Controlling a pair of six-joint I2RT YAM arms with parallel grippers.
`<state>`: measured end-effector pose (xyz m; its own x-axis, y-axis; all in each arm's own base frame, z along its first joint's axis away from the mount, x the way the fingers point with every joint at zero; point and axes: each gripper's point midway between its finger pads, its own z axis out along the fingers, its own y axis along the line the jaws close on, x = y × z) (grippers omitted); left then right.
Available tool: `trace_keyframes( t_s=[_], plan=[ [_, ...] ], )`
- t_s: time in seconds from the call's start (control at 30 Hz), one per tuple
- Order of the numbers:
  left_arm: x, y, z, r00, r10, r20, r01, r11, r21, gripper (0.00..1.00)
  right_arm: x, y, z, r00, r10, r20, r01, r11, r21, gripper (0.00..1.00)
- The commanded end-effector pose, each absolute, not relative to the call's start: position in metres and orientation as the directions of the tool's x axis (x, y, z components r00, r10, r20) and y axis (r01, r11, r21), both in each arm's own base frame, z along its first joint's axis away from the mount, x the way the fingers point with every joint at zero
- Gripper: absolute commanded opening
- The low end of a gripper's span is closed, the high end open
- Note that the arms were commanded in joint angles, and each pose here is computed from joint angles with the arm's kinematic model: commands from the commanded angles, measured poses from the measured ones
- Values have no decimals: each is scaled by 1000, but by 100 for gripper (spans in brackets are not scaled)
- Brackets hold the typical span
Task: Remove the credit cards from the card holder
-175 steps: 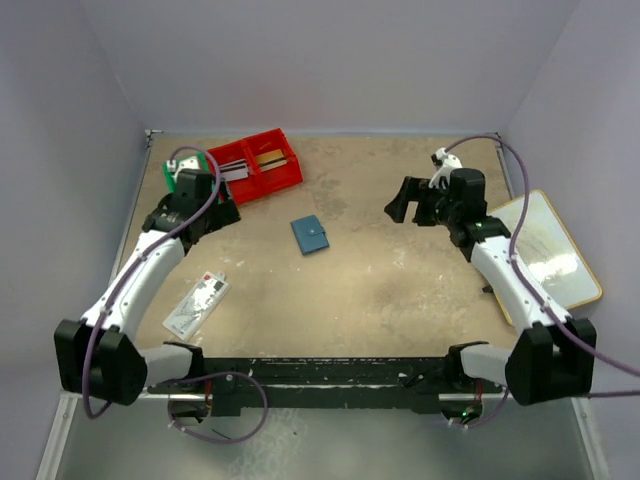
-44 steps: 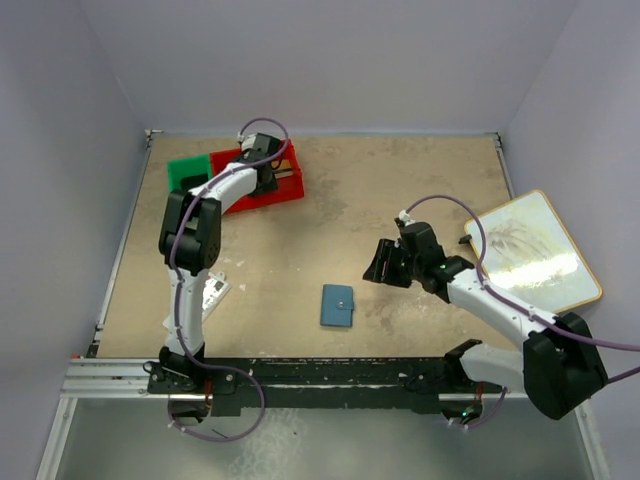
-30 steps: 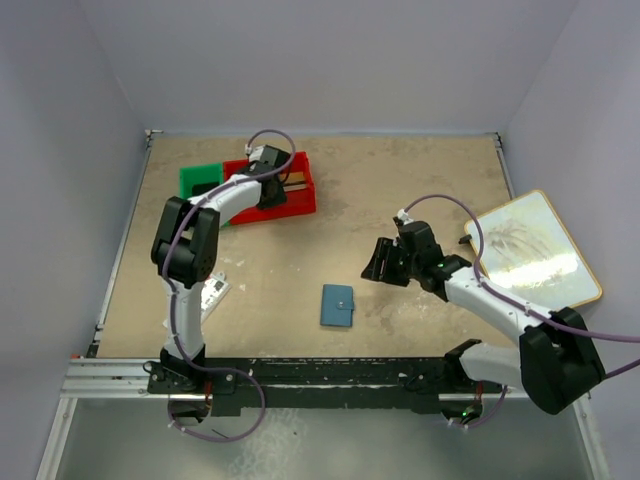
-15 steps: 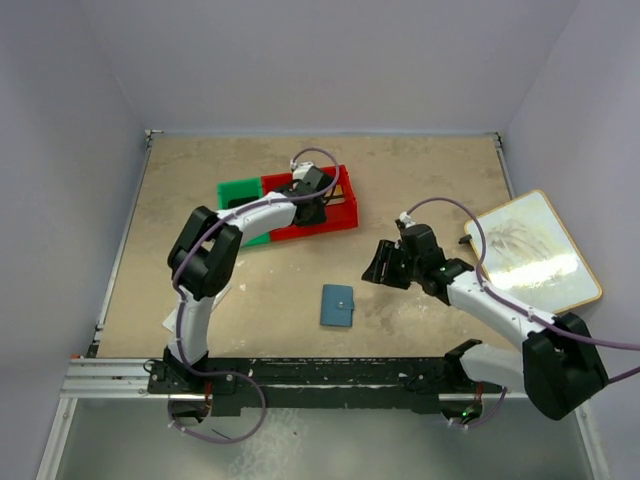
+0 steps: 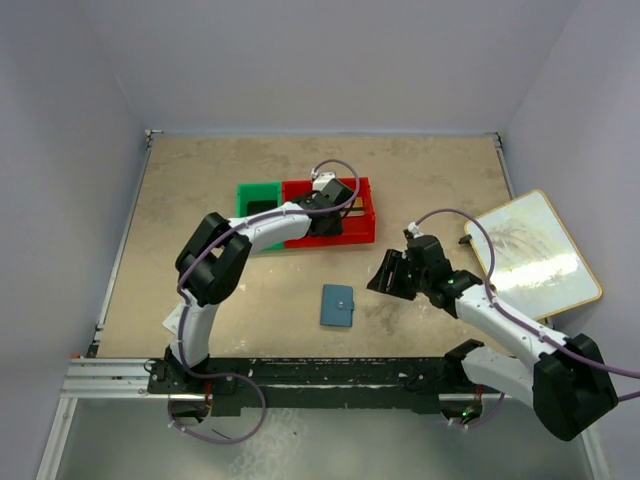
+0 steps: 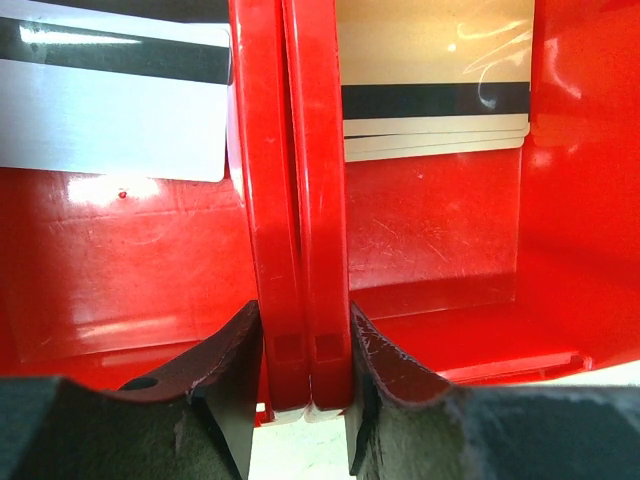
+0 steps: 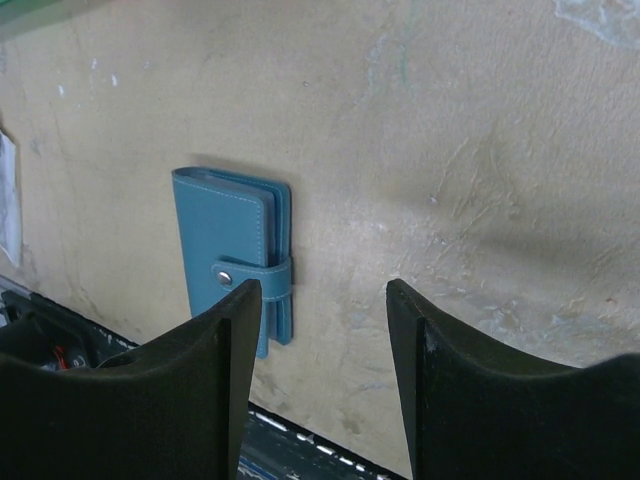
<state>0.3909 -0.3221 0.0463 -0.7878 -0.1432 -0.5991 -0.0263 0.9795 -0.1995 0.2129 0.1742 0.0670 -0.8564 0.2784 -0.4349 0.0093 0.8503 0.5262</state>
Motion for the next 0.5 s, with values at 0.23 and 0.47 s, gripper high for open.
trace_keyframes(
  t_s=[0.23,0.47],
  plan=[
    [400,-356,116,-717,-224,-660,44,931,-363,50,213,164,71,-835,346,-428,90,854,513,57],
    [392,-329,174,-634,-240,-735,57,934,-353,59,212,180,86,-828,311,-466,29,854,519,54]
  ],
)
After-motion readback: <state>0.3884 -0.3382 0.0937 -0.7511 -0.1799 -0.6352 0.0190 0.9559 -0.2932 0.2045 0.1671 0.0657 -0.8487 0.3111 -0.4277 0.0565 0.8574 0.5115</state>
